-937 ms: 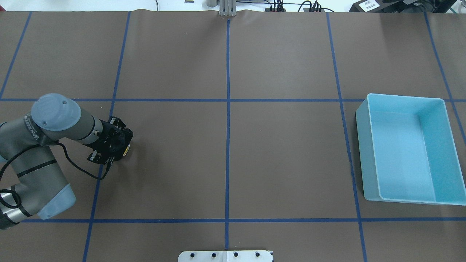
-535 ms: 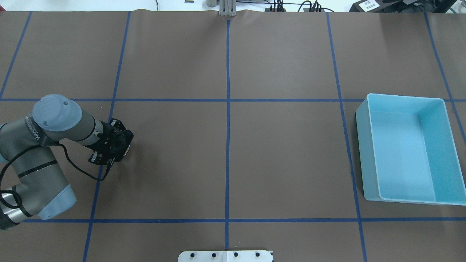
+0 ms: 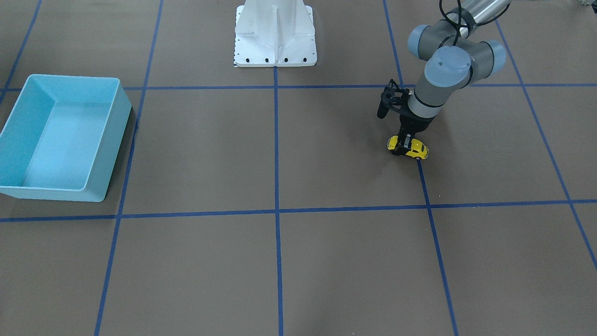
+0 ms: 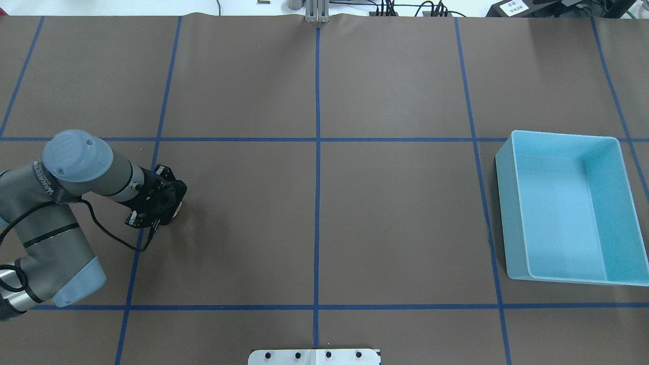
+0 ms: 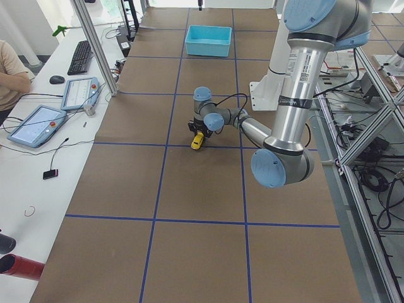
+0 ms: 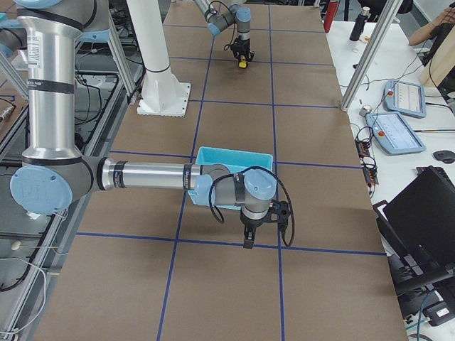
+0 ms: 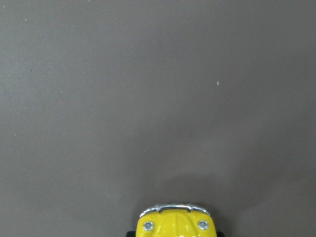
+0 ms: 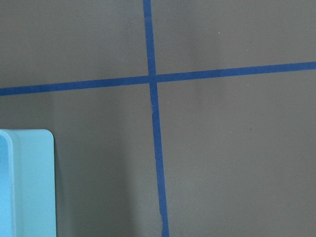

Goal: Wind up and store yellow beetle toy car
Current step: 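Drag the pressed car backward toward the robot with the left gripper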

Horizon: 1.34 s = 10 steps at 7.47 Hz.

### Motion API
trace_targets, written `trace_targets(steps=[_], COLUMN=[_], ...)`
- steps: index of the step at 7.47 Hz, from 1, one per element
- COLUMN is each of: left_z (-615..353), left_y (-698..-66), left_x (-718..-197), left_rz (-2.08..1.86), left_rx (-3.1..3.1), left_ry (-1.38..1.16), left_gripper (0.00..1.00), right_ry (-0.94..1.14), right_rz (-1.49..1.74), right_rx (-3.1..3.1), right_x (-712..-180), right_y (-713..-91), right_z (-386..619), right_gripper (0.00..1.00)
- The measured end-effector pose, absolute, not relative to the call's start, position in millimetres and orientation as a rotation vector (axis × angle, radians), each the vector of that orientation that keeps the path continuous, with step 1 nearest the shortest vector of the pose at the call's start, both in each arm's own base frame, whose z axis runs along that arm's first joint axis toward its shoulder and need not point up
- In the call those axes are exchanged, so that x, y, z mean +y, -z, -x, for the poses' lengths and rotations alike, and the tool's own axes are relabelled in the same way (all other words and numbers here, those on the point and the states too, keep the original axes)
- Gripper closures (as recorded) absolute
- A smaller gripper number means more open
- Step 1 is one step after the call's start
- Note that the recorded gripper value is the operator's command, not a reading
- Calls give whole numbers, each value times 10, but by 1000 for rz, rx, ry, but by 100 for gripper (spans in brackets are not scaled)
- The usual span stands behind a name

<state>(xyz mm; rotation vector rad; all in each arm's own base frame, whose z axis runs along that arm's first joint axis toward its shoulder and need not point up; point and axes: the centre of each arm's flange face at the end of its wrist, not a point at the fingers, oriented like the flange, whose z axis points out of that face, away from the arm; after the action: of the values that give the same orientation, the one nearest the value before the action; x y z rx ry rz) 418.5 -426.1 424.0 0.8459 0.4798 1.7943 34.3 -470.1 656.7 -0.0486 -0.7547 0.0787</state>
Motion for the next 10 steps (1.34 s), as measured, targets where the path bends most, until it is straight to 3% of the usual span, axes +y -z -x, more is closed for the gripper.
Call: trace_targets(steps=[4, 6, 7, 10], left_z=[-4117, -4153, -4163, -4169], left_y=[-4051, -4085, -4093, -4056], left_x=[-4211, -4205, -4204, -4192], left_rz=[-739, -729, -734, -751], left_rx=[587, 596, 598, 614], left_ry=[-1534, -1526, -1535, -1521], left_gripper=[91, 91, 97, 98], right_ry=[-79, -79, -79, -79], right_rz=[49, 48, 48, 48], right_rx=[-755, -754, -754, -754], right_x=[-4701, -4701, -4702, -4701], right_y=[-6567, -6567, -6567, -6567], right_z=[-343, -343, -344, -345], right_gripper=[0, 0, 0, 0])
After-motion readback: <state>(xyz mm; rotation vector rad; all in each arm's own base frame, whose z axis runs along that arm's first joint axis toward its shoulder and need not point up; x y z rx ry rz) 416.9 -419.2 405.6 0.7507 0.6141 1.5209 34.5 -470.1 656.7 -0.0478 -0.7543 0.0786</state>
